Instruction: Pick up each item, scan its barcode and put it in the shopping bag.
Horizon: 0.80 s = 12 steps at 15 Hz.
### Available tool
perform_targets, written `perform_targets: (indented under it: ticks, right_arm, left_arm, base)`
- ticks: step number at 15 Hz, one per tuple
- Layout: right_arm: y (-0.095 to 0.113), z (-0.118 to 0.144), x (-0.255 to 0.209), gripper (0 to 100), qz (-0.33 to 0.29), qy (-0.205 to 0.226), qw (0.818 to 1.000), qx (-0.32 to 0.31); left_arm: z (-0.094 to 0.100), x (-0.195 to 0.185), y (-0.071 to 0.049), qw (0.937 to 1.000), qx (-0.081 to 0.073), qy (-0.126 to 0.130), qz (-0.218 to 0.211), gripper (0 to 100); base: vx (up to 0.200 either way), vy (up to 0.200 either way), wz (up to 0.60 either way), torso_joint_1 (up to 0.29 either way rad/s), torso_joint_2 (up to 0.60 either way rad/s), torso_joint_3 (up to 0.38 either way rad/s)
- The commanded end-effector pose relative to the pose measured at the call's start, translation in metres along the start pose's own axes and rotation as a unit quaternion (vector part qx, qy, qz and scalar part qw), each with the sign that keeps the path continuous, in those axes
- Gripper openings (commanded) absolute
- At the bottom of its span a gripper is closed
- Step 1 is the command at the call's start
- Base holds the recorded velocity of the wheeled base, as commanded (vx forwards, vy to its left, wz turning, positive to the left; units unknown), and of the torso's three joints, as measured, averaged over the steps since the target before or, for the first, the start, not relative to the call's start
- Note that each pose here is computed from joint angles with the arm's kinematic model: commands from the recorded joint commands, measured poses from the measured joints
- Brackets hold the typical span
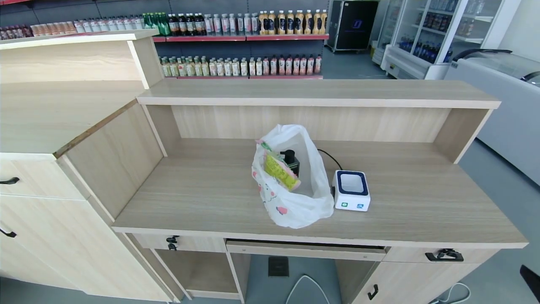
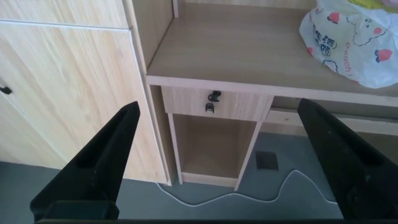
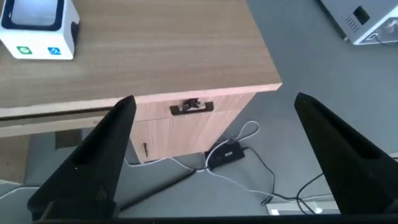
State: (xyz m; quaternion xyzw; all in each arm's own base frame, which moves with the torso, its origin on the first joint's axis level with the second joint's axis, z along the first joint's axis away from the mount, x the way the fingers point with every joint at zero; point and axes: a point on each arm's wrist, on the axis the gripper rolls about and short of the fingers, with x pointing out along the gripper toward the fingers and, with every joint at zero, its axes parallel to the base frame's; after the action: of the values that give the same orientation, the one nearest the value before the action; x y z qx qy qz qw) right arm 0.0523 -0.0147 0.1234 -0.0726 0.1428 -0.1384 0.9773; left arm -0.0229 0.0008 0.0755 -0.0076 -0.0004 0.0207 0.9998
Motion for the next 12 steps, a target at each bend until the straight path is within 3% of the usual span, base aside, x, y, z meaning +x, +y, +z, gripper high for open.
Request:
perform_targets:
  ticks: [1,2,4,6,12]
  right_arm:
    - [0.0065,-0.0553,-0.0461,100,0.036,-0.041,0.998,0.032]
    - [0.0054,-0.0573,-0.0537,100,0.05,-0.086,0.993,0.056]
    - [0.005,-0.0578,-0.0558,100,0.057,-0.113,0.99,0.064]
    - [0.0059,-0.0629,-0.0548,100,0.06,-0.086,0.991,0.081]
    - [0.0059,-0.063,-0.0546,100,0.06,-0.085,0.991,0.079]
  left_arm:
    - [0.0,0.0,0.0,1.0,0.0,0.0,0.0,100]
    - [0.0,0.0,0.0,1.0,0.0,0.0,0.0,100]
    - [0.0,0.0,0.0,1.0,0.0,0.0,0.0,100]
    - [0.0,0.0,0.0,1.0,0.0,0.0,0.0,100]
    - [0.0,0.0,0.0,1.0,0.0,0.0,0.0,100]
  base:
    - [0.0,0.0,0.0,0.0,0.0,0.0]
    - [0.0,0.0,0.0,0.0,0.0,0.0]
    - [0.0,0.0,0.0,0.0,0.0,0.0]
    - [0.0,0.0,0.0,0.0,0.0,0.0]
    - [0.0,0.0,0.0,0.0,0.0,0.0]
